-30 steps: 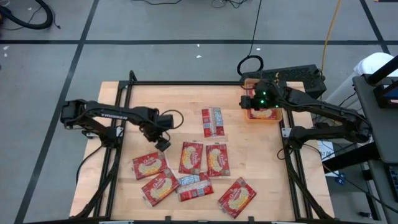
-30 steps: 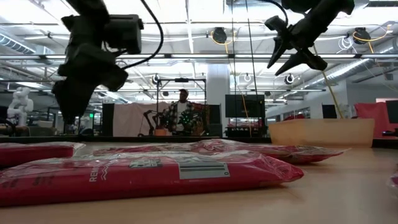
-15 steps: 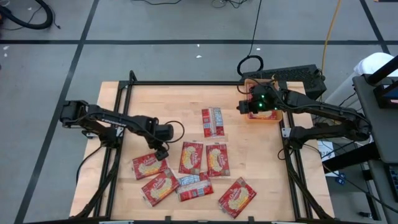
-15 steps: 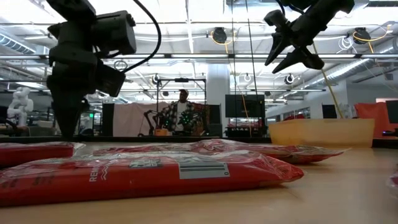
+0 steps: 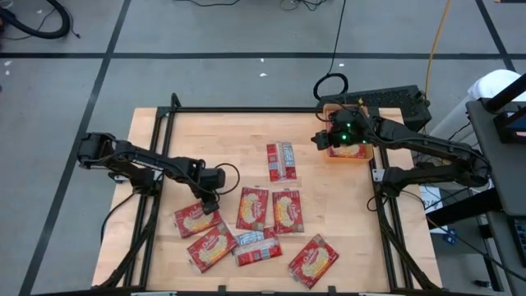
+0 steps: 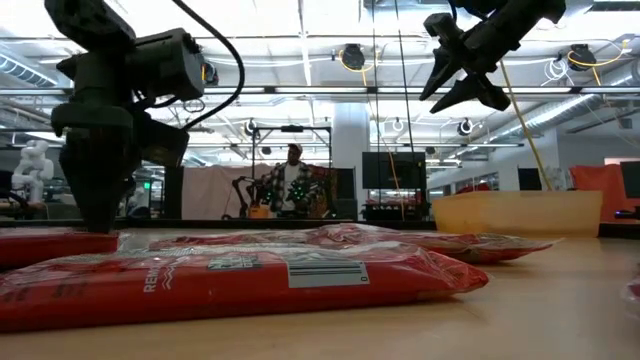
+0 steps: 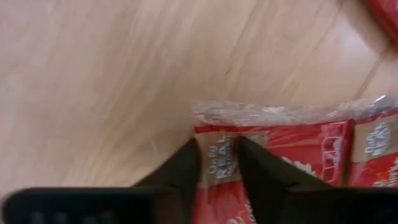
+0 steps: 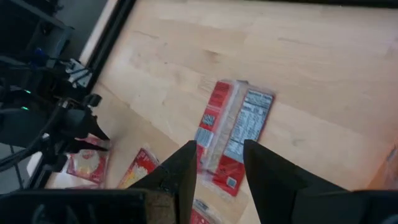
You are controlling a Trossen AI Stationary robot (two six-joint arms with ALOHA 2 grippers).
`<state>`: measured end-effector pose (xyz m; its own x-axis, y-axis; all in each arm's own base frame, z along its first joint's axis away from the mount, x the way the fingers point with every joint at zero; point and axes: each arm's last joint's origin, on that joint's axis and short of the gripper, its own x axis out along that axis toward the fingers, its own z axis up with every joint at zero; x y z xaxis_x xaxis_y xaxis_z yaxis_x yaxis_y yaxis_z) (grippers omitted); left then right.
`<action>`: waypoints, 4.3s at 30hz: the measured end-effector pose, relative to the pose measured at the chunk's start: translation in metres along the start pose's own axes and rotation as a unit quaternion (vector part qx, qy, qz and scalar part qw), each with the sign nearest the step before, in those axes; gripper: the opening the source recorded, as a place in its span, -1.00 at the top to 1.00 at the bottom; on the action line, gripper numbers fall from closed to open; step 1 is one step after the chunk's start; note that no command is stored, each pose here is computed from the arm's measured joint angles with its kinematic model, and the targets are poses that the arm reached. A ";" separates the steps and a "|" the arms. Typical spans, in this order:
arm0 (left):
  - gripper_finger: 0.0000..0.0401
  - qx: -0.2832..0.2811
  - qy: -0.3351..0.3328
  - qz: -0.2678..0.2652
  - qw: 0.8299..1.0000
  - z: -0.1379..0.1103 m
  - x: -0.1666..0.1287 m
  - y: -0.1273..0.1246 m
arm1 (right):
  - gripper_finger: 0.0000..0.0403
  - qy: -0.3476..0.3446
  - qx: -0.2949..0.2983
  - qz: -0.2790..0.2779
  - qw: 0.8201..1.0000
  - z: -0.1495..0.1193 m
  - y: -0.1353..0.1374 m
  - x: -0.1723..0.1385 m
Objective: Sort popcorn bags into baskets
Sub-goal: Put the red popcorn bag into the orange bin
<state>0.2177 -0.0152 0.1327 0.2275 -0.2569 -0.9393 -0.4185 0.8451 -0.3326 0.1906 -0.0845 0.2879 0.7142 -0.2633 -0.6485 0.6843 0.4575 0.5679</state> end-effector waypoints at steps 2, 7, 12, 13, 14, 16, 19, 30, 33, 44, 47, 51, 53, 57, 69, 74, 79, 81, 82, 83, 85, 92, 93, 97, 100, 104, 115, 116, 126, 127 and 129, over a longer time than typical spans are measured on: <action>0.82 -0.002 -0.005 -0.003 1.000 0.003 -0.001 0.001 | 0.39 -0.003 0.001 0.002 1.000 0.001 0.000 0.000; 0.96 -0.016 -0.058 -0.026 0.998 0.024 -0.018 -0.003 | 0.39 -0.009 0.020 0.001 1.000 0.004 -0.002 0.000; 0.98 -0.021 -0.135 -0.019 0.990 0.053 -0.051 -0.013 | 0.39 -0.016 0.016 0.030 0.999 0.015 0.005 -0.009; 0.98 -0.023 -0.151 -0.015 0.988 0.059 -0.058 -0.015 | 0.39 -0.019 0.012 0.033 0.999 0.017 0.007 -0.012; 0.98 -0.025 -0.162 -0.007 0.987 0.064 -0.064 -0.016 | 0.39 -0.023 0.007 0.033 0.999 0.020 0.008 -0.015; 0.99 -0.027 -0.186 -0.002 0.982 0.074 -0.080 -0.017 | 0.39 -0.036 -0.010 0.038 0.999 0.027 0.013 -0.022; 0.99 -0.038 -0.238 0.005 0.970 0.091 -0.103 -0.016 | 0.39 -0.052 -0.038 0.042 0.997 0.036 0.018 -0.030; 0.99 -0.011 -0.379 0.023 0.925 0.132 -0.194 0.006 | 0.33 -0.052 -0.110 0.092 0.988 0.072 0.045 -0.034; 1.00 -0.004 -0.404 0.023 0.915 0.137 -0.213 0.011 | 0.27 -0.041 -0.125 0.115 0.985 0.084 0.059 -0.034; 1.00 0.050 -0.444 0.030 0.894 0.141 -0.248 0.021 | 0.01 0.014 -0.177 0.133 0.975 0.105 0.116 0.008; 1.00 0.065 -0.443 0.030 0.894 0.141 -0.249 0.020 | -0.02 0.019 -0.185 0.117 0.976 0.105 0.129 0.022; 1.00 0.077 -0.440 0.024 0.894 0.141 -0.249 0.020 | -0.02 0.032 -0.187 0.117 0.975 0.103 0.140 0.038; 1.00 0.089 -0.439 0.023 0.894 0.141 -0.249 0.019 | -0.02 0.044 -0.179 0.113 0.976 0.100 0.142 0.047; 1.00 0.113 -0.435 0.015 0.893 0.141 -0.248 0.018 | -0.02 0.063 -0.186 0.103 0.975 0.092 0.144 0.064; 0.99 0.142 -0.431 0.005 0.891 0.140 -0.248 0.017 | 0.33 0.051 -0.262 0.067 0.961 0.083 0.147 0.088; 0.93 0.141 -0.431 0.004 0.891 0.140 -0.248 0.017 | 0.80 0.056 -0.264 0.064 0.961 0.082 0.146 0.093; 0.84 0.126 -0.434 -0.002 0.892 0.141 -0.249 0.017 | 0.93 0.060 -0.249 0.059 0.965 0.083 0.144 0.093; 0.73 0.113 -0.434 -0.005 0.894 0.141 -0.249 0.017 | 0.92 0.070 -0.237 0.045 0.968 0.085 0.138 0.090; 0.65 0.105 -0.434 -0.010 0.895 0.141 -0.249 0.017 | 0.93 0.074 -0.233 0.039 0.969 0.087 0.135 0.087; 0.57 0.096 -0.434 -0.014 0.896 0.140 -0.249 0.017 | 0.95 0.078 -0.228 0.031 0.970 0.089 0.132 0.083; 0.40 0.080 -0.433 -0.019 0.898 0.138 -0.250 0.017 | 0.98 0.090 -0.218 0.013 0.972 0.091 0.124 0.073; -0.02 0.020 -0.429 -0.002 0.903 0.137 -0.249 0.019 | 0.99 0.128 -0.168 -0.055 0.976 0.103 0.092 0.027; -0.05 0.018 -0.429 0.001 0.903 0.137 -0.249 0.019 | 0.99 0.132 -0.161 -0.067 0.976 0.104 0.086 0.018; -0.09 0.010 -0.429 0.013 0.903 0.137 -0.248 0.021 | 0.99 0.134 -0.135 -0.125 0.974 0.108 0.065 -0.016; -0.07 0.002 -0.426 0.013 0.905 0.136 -0.248 0.022 | 0.99 0.136 -0.105 -0.149 0.974 0.109 0.051 -0.044; 0.01 -0.004 -0.424 0.014 0.905 0.136 -0.248 0.023 | 0.99 0.122 -0.067 -0.188 0.972 0.106 0.035 -0.077; 0.16 -0.026 -0.433 0.029 0.901 0.137 -0.248 0.024 | 1.00 0.083 0.032 -0.231 0.969 0.082 -0.008 -0.107; 0.16 -0.028 -0.433 0.028 0.900 0.137 -0.248 0.024 | 1.00 0.080 0.042 -0.231 0.969 0.079 -0.011 -0.105; 0.17 -0.037 -0.433 0.024 0.900 0.137 -0.248 0.024 | 1.00 0.082 0.077 -0.237 0.965 0.048 -0.043 -0.070; 0.17 -0.037 -0.433 0.024 0.900 0.137 -0.248 0.024 | 1.00 0.083 0.080 -0.239 0.964 0.046 -0.046 -0.066; 0.18 -0.037 -0.434 0.024 0.900 0.137 -0.248 0.024 | 1.00 0.082 0.091 -0.241 0.963 0.041 -0.052 -0.059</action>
<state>0.2714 0.1334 0.3694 0.7949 0.2684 -0.5441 -0.4960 0.8040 -0.3280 0.1189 -0.1278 0.3172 0.2851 -0.2630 -0.9217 0.9554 0.1550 0.2512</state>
